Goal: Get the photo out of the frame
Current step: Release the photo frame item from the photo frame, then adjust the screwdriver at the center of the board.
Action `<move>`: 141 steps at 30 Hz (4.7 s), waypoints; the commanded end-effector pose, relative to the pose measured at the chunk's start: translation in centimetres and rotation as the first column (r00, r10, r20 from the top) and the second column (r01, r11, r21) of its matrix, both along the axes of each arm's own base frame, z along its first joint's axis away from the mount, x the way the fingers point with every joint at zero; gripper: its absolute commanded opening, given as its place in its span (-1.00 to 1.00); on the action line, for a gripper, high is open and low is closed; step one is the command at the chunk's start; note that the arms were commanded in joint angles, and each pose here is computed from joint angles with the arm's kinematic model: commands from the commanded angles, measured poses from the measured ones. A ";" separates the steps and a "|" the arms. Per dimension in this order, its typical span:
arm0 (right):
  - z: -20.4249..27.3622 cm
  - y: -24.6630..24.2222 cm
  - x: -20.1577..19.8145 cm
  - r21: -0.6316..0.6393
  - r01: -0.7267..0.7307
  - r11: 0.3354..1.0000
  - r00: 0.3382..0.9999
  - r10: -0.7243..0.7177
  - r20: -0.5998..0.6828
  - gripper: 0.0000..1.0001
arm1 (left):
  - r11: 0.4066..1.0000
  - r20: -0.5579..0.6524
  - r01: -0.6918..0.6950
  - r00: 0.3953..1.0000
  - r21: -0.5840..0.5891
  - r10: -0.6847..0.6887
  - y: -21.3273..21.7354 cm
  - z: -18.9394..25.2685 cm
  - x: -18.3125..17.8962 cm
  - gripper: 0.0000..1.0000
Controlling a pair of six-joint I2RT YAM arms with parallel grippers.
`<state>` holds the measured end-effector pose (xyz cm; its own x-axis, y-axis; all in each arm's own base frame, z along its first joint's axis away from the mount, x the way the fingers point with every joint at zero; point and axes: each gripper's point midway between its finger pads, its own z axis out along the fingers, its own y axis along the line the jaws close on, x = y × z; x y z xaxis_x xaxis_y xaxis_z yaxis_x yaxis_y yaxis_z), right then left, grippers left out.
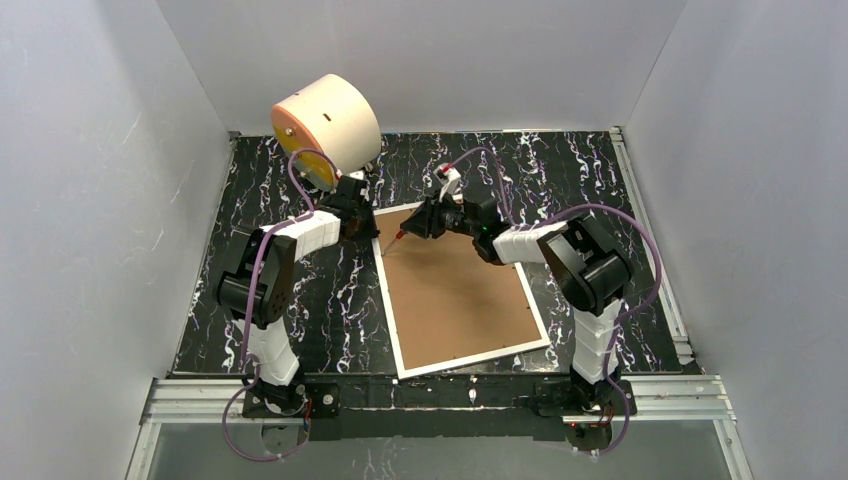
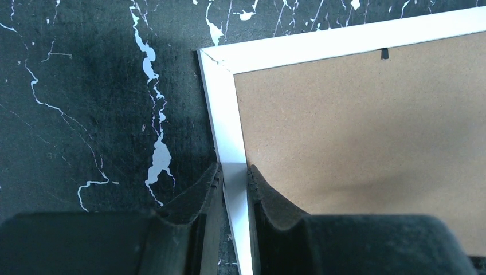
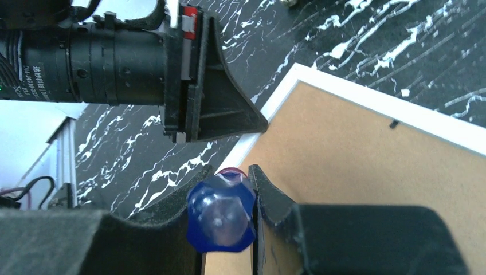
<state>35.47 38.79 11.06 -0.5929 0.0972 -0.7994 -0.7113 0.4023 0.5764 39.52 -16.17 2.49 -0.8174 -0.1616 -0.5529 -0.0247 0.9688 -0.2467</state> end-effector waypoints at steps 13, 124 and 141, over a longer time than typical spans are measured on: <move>1.4 5.9 -1.8 -0.312 0.060 0.948 0.971 0.018 0.240 -0.97 | 0.998 -0.239 0.035 0.970 -0.054 -0.047 -1.4 -4.3 -6.1 -0.93; 14.4 -7.3 -18.2 0.246 0.087 0.965 0.995 -0.097 0.030 0.30 | 0.366 0.204 0.072 0.919 -0.928 0.337 -11.8 20.6 -11.9 -1.00; 13.0 -11.7 -15.9 0.189 0.079 0.979 0.997 -0.081 0.002 0.69 | 0.318 0.184 0.066 0.916 -0.946 0.357 -10.7 22.2 -11.8 -1.00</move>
<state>19.99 27.07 21.75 -0.5931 0.3185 -0.7395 -0.6092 0.4230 0.6708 27.60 -27.09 21.97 -0.5516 -0.8195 -0.1552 0.0927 0.1247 -0.9879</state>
